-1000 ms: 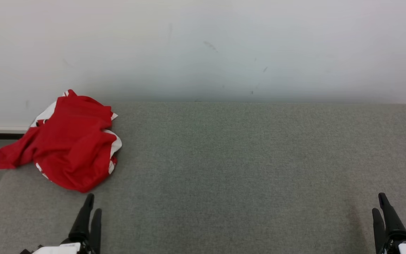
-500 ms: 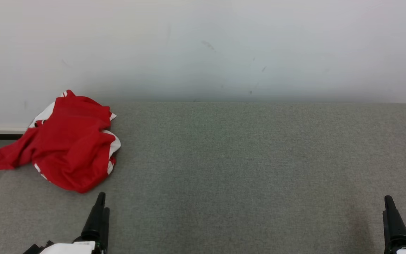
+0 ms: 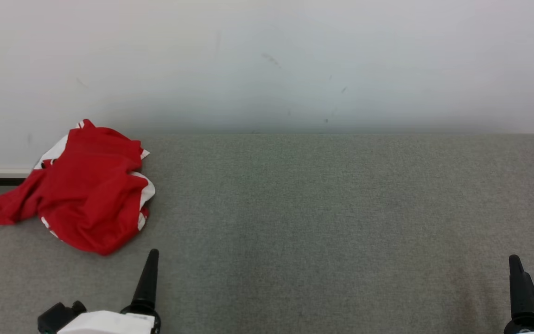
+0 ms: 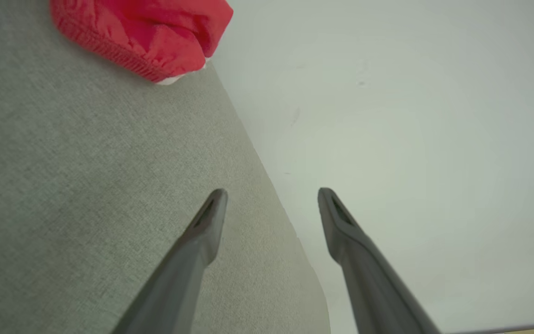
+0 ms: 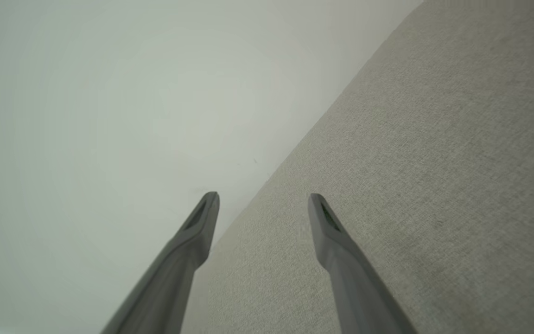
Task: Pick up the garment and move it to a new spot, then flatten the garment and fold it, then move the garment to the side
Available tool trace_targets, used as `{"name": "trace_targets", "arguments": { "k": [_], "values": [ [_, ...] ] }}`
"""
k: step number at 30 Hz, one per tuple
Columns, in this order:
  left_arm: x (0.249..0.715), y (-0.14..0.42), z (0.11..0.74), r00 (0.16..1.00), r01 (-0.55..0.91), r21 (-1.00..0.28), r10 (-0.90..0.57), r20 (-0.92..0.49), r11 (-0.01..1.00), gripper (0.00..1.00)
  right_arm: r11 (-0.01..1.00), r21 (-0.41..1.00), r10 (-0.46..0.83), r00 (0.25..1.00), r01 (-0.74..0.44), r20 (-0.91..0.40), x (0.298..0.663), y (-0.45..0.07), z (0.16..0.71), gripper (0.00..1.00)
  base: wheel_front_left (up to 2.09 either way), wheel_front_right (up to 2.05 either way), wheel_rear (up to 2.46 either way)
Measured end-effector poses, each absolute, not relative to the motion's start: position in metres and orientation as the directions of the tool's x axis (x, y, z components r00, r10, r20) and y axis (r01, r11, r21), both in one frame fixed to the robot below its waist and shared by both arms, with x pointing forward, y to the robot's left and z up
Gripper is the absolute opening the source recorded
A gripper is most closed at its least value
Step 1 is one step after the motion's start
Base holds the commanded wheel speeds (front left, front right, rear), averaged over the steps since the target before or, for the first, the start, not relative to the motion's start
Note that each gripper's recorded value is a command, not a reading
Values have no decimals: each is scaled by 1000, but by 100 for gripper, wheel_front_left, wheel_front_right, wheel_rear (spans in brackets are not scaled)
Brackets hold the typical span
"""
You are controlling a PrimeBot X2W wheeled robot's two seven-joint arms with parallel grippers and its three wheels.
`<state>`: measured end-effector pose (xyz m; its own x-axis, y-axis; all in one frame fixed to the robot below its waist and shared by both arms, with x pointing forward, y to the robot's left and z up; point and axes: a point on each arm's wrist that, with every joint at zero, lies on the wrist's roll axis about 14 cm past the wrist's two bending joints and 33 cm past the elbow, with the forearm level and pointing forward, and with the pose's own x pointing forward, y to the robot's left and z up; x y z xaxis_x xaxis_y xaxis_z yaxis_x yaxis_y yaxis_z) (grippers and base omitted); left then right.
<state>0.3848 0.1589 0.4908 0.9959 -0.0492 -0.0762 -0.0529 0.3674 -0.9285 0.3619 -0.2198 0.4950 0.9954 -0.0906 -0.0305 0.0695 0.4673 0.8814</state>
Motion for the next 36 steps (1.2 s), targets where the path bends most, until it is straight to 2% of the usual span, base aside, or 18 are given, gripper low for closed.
{"name": "trace_targets", "arguments": {
  "k": [7,16,23,36],
  "values": [
    [386,148,492,995,-24,-852,-74,-73,523,100,618,784,-78,997,63,-19,358,-222,498,100,0,0,0],
    [389,142,492,994,3,-697,-76,-74,717,100,750,660,-57,998,44,-2,356,-222,502,100,0,0,0],
    [388,140,488,993,14,-586,-79,-85,810,100,816,577,-48,999,31,15,354,-223,505,100,0,0,0],
    [388,138,487,994,37,-426,-76,-74,904,100,894,447,-37,998,15,41,349,-224,510,100,0,0,0]
  ]
}}
